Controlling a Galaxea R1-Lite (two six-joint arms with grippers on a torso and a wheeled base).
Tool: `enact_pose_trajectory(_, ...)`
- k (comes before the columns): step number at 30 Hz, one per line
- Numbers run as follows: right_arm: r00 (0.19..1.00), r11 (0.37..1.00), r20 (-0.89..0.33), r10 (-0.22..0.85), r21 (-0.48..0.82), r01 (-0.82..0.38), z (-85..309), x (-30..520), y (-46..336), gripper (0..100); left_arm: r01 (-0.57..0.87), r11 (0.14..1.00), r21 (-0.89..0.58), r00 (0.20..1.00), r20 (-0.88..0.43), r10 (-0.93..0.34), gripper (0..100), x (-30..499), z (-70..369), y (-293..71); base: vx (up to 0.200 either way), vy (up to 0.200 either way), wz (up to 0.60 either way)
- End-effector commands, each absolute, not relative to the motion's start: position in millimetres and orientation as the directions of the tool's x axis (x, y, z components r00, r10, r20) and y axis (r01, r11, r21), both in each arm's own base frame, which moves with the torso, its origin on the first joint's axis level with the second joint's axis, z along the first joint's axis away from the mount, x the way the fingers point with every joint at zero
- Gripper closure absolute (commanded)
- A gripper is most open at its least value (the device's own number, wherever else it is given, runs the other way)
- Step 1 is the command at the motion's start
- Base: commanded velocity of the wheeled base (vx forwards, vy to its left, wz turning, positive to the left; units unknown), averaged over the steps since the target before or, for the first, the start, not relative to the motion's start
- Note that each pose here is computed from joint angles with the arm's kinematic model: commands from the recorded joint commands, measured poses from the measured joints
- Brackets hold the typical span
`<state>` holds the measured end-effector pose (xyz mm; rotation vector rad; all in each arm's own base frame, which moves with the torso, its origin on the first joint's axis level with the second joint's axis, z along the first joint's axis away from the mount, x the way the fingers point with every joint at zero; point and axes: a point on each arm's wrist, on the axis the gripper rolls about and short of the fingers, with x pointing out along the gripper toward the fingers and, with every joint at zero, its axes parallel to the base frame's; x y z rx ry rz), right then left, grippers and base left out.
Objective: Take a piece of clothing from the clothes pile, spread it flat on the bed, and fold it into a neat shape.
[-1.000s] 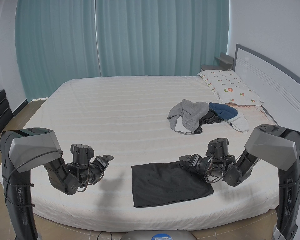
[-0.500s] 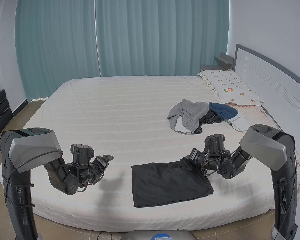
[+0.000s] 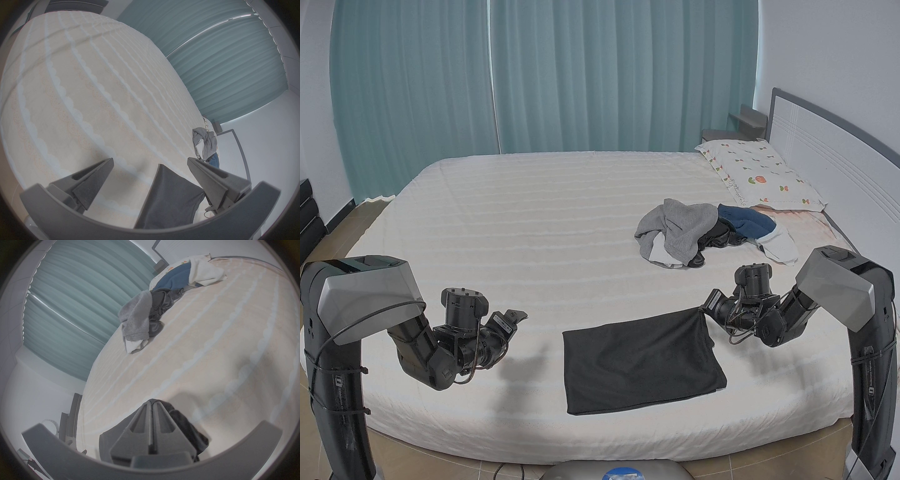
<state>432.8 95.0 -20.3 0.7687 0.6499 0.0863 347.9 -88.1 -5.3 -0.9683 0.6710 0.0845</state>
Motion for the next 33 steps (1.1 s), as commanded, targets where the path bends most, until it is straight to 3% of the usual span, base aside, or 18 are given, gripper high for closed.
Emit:
enact_pose_trajectory(1,0.795,0.727,-0.529,0.296,0.664,0.171,-31,435,92,100,-0.357,0.58,-0.732,0.796,-0.563,-0.221,0,348,-6,-88,0.0,0.0,0.0)
enact_pose_trajectory(6,0.788,0.728,-0.532,0.31,0.666,0.163,-36,436,93,100,-0.356,0.58,-0.733,0.796,-0.563,-0.223,0,348,-6,-88,0.0,0.0,0.0)
enact_pose_trajectory(7,0.79,0.728,-0.529,0.309,0.667,0.162,-36,436,93,0,-0.357,0.58,-0.732,0.796,-0.563,-0.221,0,348,-6,-88,0.0,0.0,0.0)
enact_pose_trajectory(27,0.772,0.727,-0.499,0.393,0.683,0.072,-49,439,95,0,-0.357,0.58,-0.732,0.796,-0.563,-0.221,0,348,-6,-88,0.0,0.0,0.0)
enact_pose_trajectory(28,0.772,0.727,-0.5,0.393,0.683,0.073,-49,439,95,100,-0.358,0.58,-0.732,0.795,-0.564,-0.221,0,348,-6,-88,0.0,0.0,0.0)
enact_pose_trajectory(33,0.78,0.728,-0.499,0.379,0.681,0.081,-51,441,91,100,-0.358,0.579,-0.732,0.795,-0.564,-0.221,0,348,-6,-88,0.0,0.0,0.0)
